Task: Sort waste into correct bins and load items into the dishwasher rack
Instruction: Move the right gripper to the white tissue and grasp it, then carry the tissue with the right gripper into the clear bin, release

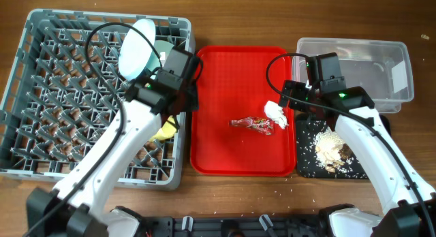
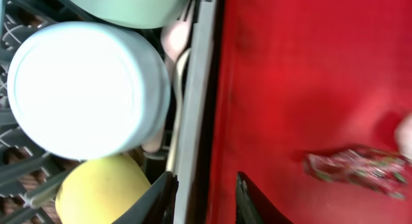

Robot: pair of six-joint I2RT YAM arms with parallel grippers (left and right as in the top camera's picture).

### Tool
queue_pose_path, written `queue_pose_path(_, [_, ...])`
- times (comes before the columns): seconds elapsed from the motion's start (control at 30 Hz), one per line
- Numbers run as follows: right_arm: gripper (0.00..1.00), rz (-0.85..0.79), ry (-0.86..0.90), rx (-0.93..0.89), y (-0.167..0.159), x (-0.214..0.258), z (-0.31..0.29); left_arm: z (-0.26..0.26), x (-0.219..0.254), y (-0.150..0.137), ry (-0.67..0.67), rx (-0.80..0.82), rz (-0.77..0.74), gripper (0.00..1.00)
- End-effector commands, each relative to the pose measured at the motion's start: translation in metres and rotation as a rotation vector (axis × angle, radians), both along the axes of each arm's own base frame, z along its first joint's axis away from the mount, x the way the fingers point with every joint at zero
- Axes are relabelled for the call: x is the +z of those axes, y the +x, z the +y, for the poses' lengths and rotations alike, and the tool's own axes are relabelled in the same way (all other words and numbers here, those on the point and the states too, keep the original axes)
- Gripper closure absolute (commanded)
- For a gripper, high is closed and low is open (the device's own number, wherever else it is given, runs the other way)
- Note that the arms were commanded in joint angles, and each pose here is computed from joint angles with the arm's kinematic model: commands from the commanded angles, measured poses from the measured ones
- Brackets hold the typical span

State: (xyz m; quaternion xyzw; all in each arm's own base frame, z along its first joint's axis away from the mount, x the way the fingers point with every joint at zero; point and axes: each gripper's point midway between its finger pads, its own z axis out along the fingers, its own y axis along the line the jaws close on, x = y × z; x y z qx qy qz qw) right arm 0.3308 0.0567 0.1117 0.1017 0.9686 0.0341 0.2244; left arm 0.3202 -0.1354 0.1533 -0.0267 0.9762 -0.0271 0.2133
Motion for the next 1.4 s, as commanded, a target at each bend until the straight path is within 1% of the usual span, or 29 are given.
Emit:
queue_pose_path(0.0, [0.0, -0.009, 0.014, 0.008, 0.004, 0.003, 0.003, 0.009, -0.037, 0.016, 0.121, 0.001, 0.04, 0.68])
queue_pose_path(0.13, [0.0, -0.009, 0.014, 0.008, 0.004, 0.003, 0.003, 0.018, -0.073, 0.025, 0.161, 0.03, 0.111, 0.68])
queue_pose_path(0.2, [0.0, -0.009, 0.014, 0.008, 0.004, 0.003, 0.003, 0.02, -0.08, 0.025, 0.161, 0.04, 0.133, 0.69])
queue_pose_path(0.23, [0.01, -0.009, 0.014, 0.007, 0.004, 0.003, 0.003, 0.018, -0.082, 0.024, 0.148, 0.037, 0.144, 0.73])
queue_pose_path(0.27, [0.0, -0.009, 0.014, 0.007, 0.004, 0.003, 0.003, 0.012, -0.081, 0.025, 0.112, 0.027, 0.142, 0.8])
queue_pose_path(0.33, [0.0, -0.009, 0.014, 0.008, 0.004, 0.003, 0.003, 0.002, -0.081, 0.027, 0.058, 0.011, 0.14, 0.88])
queue_pose_path(0.4, [0.0, -0.009, 0.014, 0.007, 0.004, 0.003, 0.003, -0.013, -0.08, 0.027, -0.019, -0.015, 0.148, 0.88])
queue_pose_path(0.47, [0.0, -0.007, 0.021, 0.009, 0.004, 0.003, 0.004, -0.021, -0.079, 0.028, -0.06, -0.03, 0.148, 0.88])
queue_pose_path(0.5, [0.0, 0.018, 0.081, 0.041, -0.002, 0.002, 0.015, -0.023, -0.079, 0.029, -0.068, -0.032, 0.145, 0.88])
queue_pose_path(0.53, [0.0, 0.082, 0.15, 0.082, -0.016, -0.002, 0.028, -0.022, -0.079, 0.029, -0.067, -0.033, 0.145, 0.88])
queue_pose_path(0.57, [0.0, 0.102, 0.214, 0.109, -0.02, -0.001, 0.04, -0.022, -0.079, 0.028, -0.066, -0.033, 0.148, 0.88])
queue_pose_path(0.6, [0.02, 0.124, 0.313, 0.207, -0.029, 0.003, 0.062, -0.021, -0.079, 0.028, -0.064, -0.032, 0.151, 0.88])
queue_pose_path(0.63, [0.16, 0.134, 0.343, 0.271, -0.035, 0.005, 0.075, -0.021, -0.079, 0.028, -0.062, -0.035, 0.151, 0.87])
queue_pose_path(0.67, [0.25, 0.156, 0.338, 0.302, -0.043, 0.004, 0.083, -0.021, -0.079, 0.028, -0.06, -0.033, 0.15, 0.87])
queue_pose_path(0.7, [0.32, 0.173, 0.303, 0.319, -0.05, 0.0, 0.087, -0.021, -0.079, 0.028, -0.06, -0.033, 0.149, 0.86])
queue_pose_path(0.73, [0.36, 0.192, 0.243, 0.3, -0.056, -0.005, 0.087, -0.02, -0.079, 0.028, -0.06, -0.032, 0.149, 0.86])
queue_pose_path(0.8, [0.36, 0.182, 0.131, 0.27, -0.059, -0.013, 0.086, -0.02, -0.079, 0.028, -0.06, -0.031, 0.15, 0.85])
queue_pose_path(0.9, [0.38, 0.059, -0.07, 0.257, -0.042, -0.022, 0.076, -0.02, -0.079, 0.028, -0.06, -0.031, 0.151, 0.86])
queue_pose_path(0.97, [0.39, 0.031, -0.145, 0.213, -0.034, -0.029, 0.065, -0.02, -0.079, 0.028, -0.067, -0.015, 0.152, 0.85])
queue_pose_path(1.13, [0.38, 0.098, -0.206, 0.216, -0.026, -0.066, 0.064, -0.014, -0.08, 0.029, -0.08, 0.013, 0.163, 0.83])
queue_pose_path(1.2, [0.38, 0.13, -0.219, 0.218, -0.026, -0.082, 0.064, -0.014, -0.079, 0.028, -0.11, 0.017, 0.178, 0.83])
queue_pose_path(1.27, [0.38, 0.149, -0.227, 0.219, -0.023, -0.096, 0.065, -0.013, -0.074, 0.029, -0.171, 0.025, 0.188, 0.83])
queue_pose_path(1.33, [0.38, 0.153, -0.225, 0.219, -0.02, -0.105, 0.068, -0.008, -0.068, 0.032, -0.179, 0.035, 0.172, 0.83])
queue_pose_path(1.37, [0.4, 0.152, -0.204, 0.226, -0.019, -0.108, 0.072, -0.004, -0.063, 0.031, -0.179, 0.04, 0.166, 0.81])
